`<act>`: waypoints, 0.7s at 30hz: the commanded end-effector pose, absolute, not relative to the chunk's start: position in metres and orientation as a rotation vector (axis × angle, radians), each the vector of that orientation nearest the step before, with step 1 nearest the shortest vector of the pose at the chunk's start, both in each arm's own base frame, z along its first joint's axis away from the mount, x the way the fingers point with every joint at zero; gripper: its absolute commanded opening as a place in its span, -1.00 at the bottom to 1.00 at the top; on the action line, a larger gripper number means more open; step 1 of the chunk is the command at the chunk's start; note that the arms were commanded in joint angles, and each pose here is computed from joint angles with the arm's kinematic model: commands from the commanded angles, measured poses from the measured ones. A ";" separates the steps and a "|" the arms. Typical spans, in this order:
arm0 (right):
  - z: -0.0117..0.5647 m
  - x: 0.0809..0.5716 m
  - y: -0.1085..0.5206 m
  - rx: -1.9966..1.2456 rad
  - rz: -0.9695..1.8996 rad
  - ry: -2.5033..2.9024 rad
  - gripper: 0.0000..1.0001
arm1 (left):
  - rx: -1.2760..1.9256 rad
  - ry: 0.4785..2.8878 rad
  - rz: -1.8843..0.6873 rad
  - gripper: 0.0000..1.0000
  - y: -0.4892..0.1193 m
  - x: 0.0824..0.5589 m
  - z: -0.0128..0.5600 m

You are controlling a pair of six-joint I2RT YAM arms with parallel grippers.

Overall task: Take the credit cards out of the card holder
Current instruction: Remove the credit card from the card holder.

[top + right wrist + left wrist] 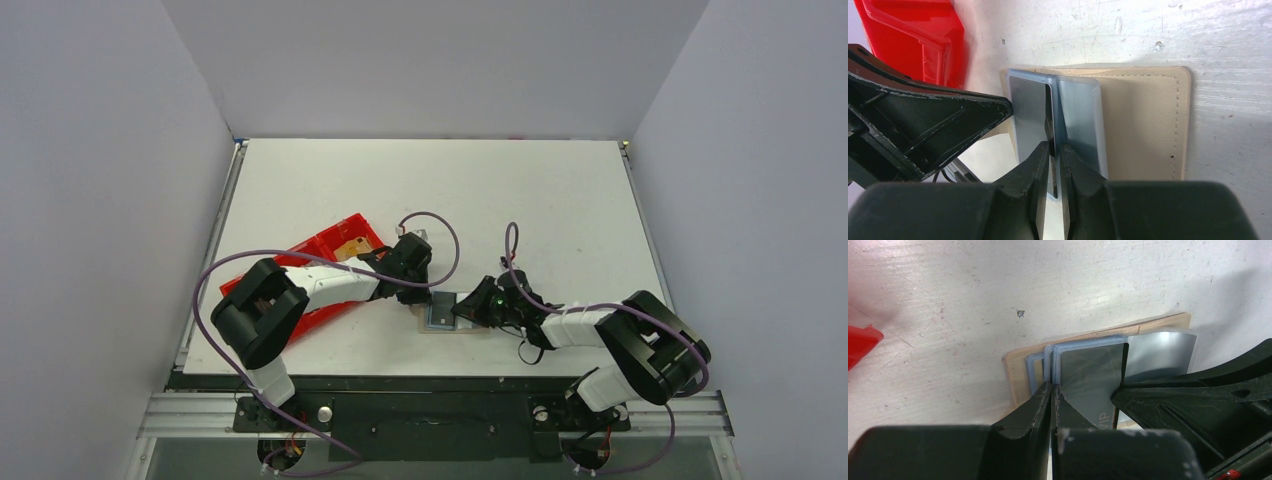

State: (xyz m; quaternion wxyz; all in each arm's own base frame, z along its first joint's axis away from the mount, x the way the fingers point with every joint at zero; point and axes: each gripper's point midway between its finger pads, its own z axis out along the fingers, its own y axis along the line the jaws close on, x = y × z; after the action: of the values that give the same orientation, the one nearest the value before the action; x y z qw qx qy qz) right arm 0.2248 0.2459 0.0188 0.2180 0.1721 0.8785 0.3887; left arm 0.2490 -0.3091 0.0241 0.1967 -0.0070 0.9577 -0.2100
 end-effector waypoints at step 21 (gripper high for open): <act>0.031 0.229 0.249 0.511 1.164 2.344 -1.00 | -0.037 2.765 -0.454 -1.00 -0.287 0.230 -0.003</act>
State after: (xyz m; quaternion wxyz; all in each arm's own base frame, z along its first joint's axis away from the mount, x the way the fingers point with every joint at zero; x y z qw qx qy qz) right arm 0.2211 0.2457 0.0193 0.2145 0.1886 0.8686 0.4048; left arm 0.2487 -0.3086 0.0235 0.1959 -0.0171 0.9576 -0.2106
